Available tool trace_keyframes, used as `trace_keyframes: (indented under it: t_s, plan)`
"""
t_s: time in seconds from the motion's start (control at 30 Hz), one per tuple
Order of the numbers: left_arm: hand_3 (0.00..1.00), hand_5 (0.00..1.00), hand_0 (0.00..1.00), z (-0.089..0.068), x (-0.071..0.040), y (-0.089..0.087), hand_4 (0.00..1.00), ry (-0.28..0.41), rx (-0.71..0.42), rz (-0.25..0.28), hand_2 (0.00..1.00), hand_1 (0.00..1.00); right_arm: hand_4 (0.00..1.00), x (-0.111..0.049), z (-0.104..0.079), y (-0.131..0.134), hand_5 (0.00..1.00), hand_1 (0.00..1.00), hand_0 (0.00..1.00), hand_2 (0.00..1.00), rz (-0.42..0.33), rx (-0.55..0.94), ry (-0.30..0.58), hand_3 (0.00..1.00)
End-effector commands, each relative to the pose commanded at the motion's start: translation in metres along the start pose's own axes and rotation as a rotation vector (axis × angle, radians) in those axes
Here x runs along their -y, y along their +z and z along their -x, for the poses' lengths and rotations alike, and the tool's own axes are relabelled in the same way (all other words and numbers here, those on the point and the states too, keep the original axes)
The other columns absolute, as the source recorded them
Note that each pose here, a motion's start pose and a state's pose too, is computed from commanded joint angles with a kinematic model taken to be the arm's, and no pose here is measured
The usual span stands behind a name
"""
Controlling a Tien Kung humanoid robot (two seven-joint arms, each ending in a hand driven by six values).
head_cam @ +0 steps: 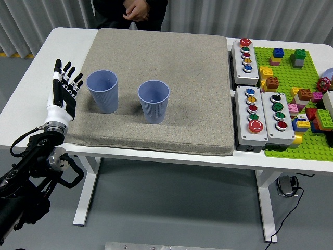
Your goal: Pick cup pour cup place
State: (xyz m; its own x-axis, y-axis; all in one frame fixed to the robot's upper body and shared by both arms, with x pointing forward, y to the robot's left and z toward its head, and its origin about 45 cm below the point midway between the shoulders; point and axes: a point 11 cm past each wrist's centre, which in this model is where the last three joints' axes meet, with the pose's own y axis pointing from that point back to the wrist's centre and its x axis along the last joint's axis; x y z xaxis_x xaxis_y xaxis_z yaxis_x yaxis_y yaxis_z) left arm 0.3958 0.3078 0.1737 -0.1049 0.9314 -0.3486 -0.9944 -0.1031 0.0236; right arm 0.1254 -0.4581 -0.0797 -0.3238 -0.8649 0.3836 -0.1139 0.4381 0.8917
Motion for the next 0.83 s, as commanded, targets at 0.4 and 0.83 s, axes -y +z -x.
trace_keyframes:
  t_s: [0.4, 0.83]
  plan:
    - [0.943, 0.998, 0.899, 0.0023, 0.0019, 0.0044, 0.813, 0.004, -0.001, 0.016, 0.97, 0.886, 0.002, -0.0004, -0.0009, -0.0048, 0.245, 0.636, 0.697, 0.594, -0.01, -0.001, 0.002, 0.598]
    - [0.937, 0.998, 0.892, 0.0032, 0.0025, 0.0083, 0.805, -0.001, -0.008, 0.031, 0.965, 0.879, 0.002, -0.0006, -0.0009, -0.0058, 0.245, 0.636, 0.697, 0.594, -0.011, 0.003, 0.004, 0.598]
